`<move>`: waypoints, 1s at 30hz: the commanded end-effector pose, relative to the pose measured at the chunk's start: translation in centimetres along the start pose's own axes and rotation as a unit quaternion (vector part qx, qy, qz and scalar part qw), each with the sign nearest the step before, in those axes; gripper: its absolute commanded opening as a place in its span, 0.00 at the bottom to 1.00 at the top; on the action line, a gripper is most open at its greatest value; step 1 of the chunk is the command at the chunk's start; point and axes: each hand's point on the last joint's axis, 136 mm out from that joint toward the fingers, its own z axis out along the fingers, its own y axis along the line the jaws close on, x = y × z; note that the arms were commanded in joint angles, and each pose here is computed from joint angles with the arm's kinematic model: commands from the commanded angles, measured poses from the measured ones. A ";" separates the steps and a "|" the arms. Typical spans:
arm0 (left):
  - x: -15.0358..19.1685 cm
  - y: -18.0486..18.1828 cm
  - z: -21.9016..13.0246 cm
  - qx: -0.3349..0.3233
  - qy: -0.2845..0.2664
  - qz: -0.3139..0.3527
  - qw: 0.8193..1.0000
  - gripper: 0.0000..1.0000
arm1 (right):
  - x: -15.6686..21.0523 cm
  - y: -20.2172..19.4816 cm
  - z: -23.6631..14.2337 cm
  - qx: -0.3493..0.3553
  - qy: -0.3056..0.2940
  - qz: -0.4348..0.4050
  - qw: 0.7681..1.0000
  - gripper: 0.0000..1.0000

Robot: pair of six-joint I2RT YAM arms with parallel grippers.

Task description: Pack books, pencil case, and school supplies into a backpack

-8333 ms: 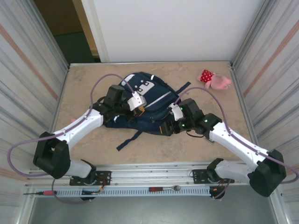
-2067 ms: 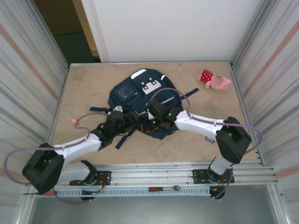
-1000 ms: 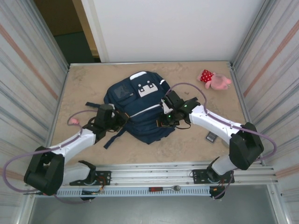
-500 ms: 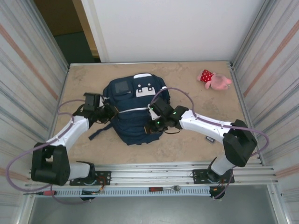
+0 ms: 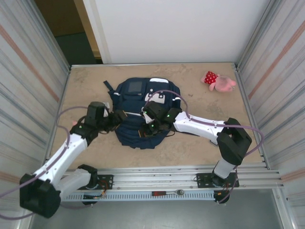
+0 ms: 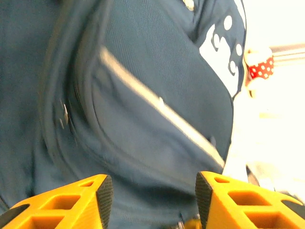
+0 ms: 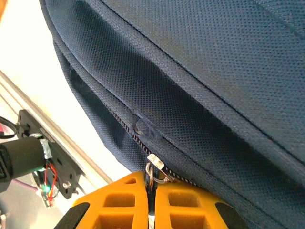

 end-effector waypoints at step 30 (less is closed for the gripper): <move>2.2 4.7 1.9 -0.071 0.025 -0.027 0.997 0.00 | 0.3 -13.0 -6.7 0.111 -0.004 0.055 0.992 0.00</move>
